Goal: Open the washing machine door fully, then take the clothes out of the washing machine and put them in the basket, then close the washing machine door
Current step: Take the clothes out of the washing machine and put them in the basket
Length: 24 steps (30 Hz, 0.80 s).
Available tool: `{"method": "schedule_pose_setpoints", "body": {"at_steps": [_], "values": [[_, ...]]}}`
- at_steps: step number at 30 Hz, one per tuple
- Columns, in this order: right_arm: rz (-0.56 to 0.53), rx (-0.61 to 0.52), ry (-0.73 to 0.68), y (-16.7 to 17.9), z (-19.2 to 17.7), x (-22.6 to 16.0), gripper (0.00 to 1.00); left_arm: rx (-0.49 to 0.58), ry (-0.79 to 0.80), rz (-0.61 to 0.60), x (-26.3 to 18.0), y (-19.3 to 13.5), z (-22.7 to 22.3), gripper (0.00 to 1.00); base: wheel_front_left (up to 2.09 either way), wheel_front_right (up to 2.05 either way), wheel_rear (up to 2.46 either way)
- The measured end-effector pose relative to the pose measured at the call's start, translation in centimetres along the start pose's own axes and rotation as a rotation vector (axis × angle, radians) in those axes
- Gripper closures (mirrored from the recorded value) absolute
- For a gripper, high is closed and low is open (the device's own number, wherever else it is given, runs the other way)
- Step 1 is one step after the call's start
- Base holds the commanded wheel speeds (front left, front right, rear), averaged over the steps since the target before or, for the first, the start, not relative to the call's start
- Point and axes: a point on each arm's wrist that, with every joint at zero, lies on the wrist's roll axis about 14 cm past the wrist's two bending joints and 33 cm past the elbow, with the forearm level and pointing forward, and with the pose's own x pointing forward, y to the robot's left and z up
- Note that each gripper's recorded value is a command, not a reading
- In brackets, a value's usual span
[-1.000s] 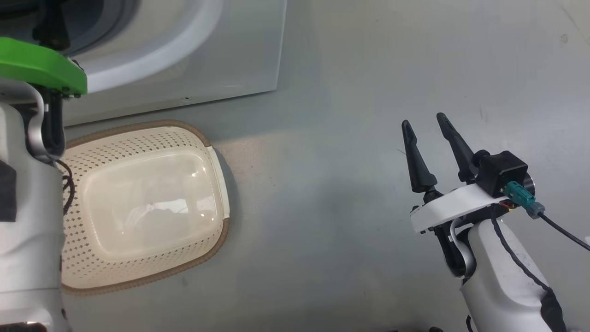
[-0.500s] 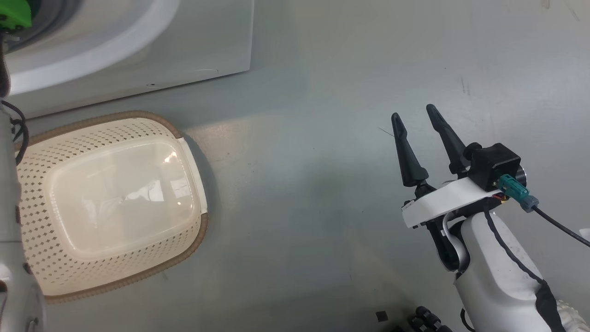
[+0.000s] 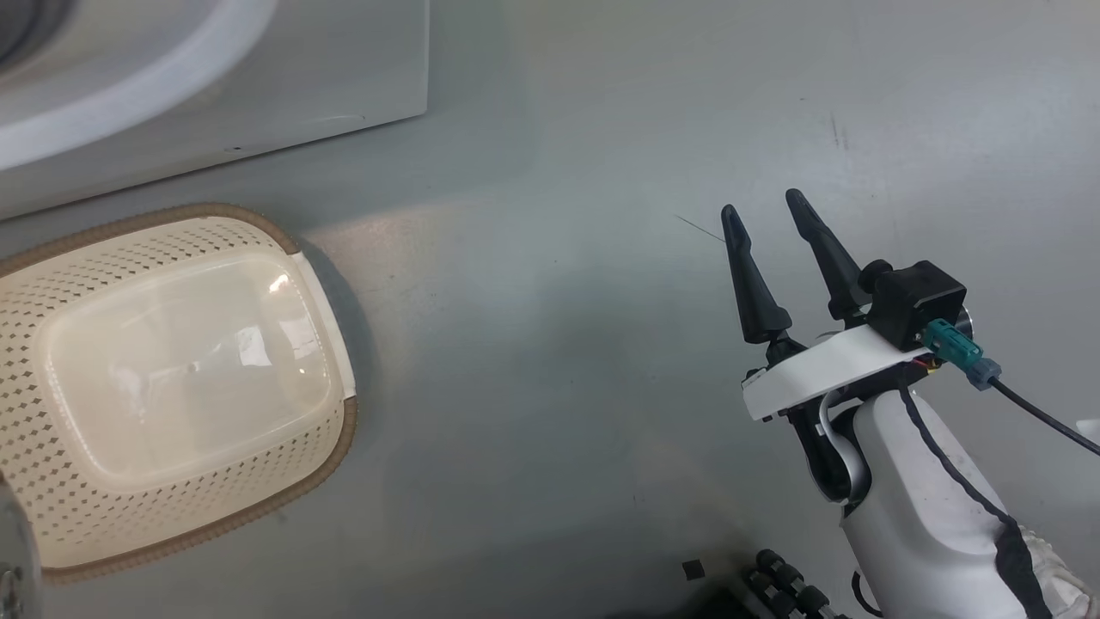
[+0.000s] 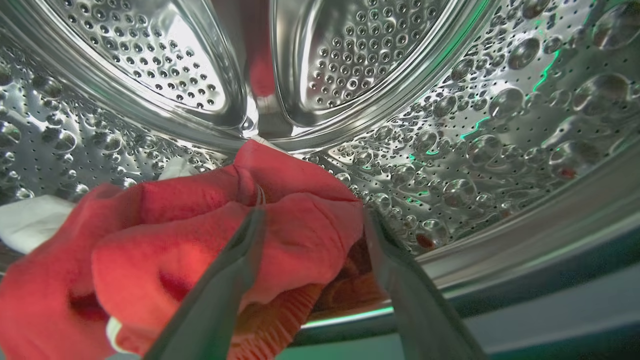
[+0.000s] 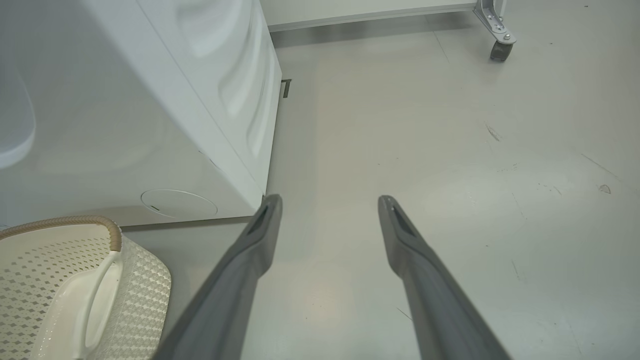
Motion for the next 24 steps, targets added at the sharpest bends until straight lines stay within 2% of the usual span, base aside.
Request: {"method": "schedule_pose_setpoints", "body": {"at_steps": [15, 16, 17, 18, 19, 24], "values": [[-0.026, 0.009, 0.016, -0.7, -0.5, -0.3, 0.0, 0.007, 0.106, 0.01, 1.1, -0.2, -2.2, 0.0, 0.0, 0.0, 0.0], [-0.027, 0.009, 0.017, -0.7, -0.5, -0.3, 0.0, 0.007, 0.102, 0.009, 1.2, -0.3, -2.1, 0.04, 0.0, 0.0, 0.0], [-0.028, 0.009, 0.018, -0.7, -0.6, -0.3, 0.0, 0.007, 0.094, 0.009, 1.2, -0.3, -2.0, 0.19, 0.0, 0.0, 0.0], [-0.032, 0.008, 0.019, -0.8, -0.6, -0.3, 0.0, 0.008, 0.09, 0.008, 1.2, -0.3, -1.9, 0.76, 0.0, 0.0, 0.0], [-0.037, 0.007, 0.019, -0.9, -0.6, -0.3, 0.0, 0.009, 0.084, 0.007, 1.2, -0.4, -1.9, 1.0, 0.0, 0.0, 0.0], [-0.037, 0.006, 0.007, -0.8, -0.2, -0.1, 0.0, 0.027, 0.027, -0.001, 0.9, -0.8, -0.9, 1.0, 0.0, 0.0, 0.0]]}}
